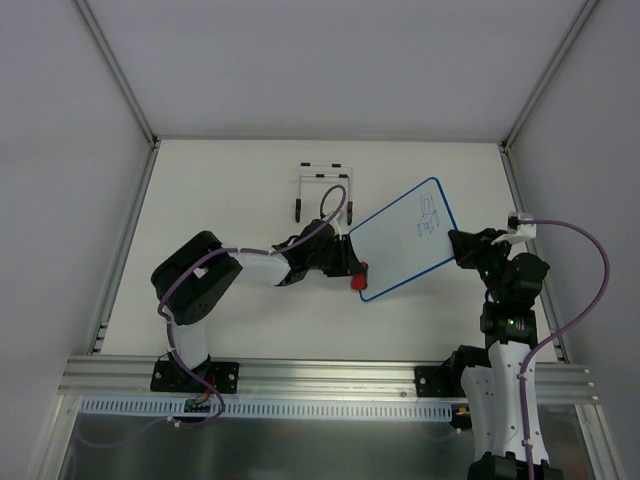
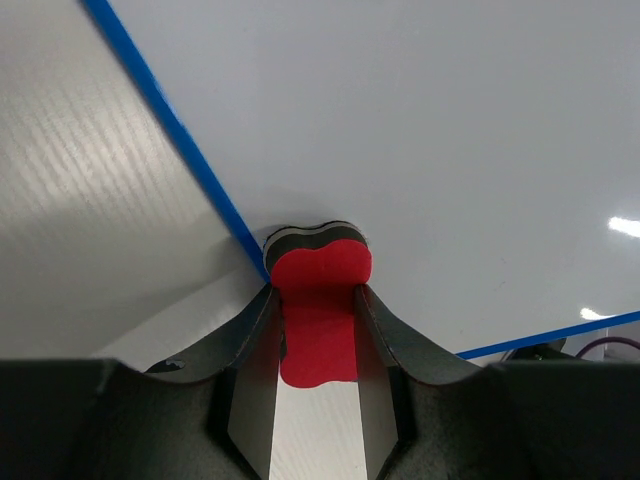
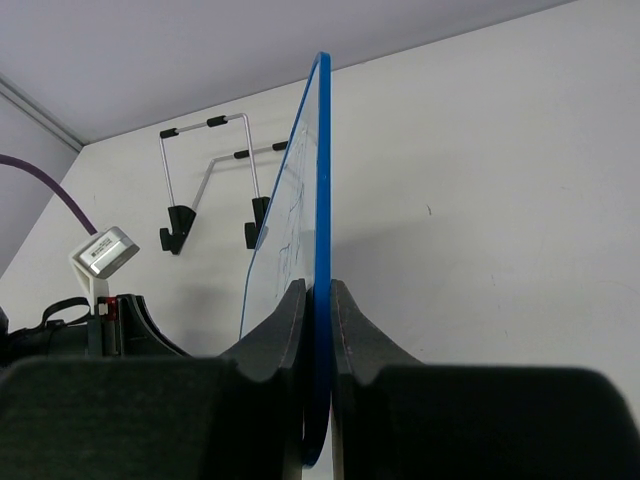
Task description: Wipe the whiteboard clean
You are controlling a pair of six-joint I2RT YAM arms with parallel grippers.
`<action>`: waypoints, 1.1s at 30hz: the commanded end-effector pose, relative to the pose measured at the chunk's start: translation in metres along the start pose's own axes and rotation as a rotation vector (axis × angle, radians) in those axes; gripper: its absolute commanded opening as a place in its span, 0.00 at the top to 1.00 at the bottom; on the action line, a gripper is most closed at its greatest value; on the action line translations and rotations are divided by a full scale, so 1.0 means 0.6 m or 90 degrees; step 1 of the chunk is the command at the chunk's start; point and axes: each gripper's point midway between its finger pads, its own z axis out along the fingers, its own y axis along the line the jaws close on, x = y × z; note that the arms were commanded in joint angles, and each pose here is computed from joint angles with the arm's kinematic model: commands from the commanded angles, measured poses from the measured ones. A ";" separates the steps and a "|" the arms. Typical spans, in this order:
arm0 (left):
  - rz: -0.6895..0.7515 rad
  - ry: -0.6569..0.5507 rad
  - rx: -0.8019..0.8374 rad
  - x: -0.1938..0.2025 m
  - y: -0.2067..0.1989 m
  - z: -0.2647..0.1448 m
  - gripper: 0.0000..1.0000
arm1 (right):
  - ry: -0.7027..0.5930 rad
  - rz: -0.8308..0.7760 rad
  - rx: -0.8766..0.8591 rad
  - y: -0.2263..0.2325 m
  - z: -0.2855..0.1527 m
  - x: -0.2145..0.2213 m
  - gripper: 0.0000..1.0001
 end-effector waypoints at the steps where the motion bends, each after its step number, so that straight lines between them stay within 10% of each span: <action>1: 0.038 -0.033 0.052 -0.046 -0.068 0.001 1.00 | 0.084 -0.017 -0.077 0.029 -0.010 0.057 1.00; 15: 0.136 -0.073 0.144 -0.172 -0.221 0.026 1.00 | 0.094 -0.033 -0.101 0.046 -0.026 0.057 1.00; 33: 0.222 -0.006 0.212 -0.067 -0.339 0.035 1.00 | 0.093 -0.048 -0.101 0.045 -0.025 0.052 1.00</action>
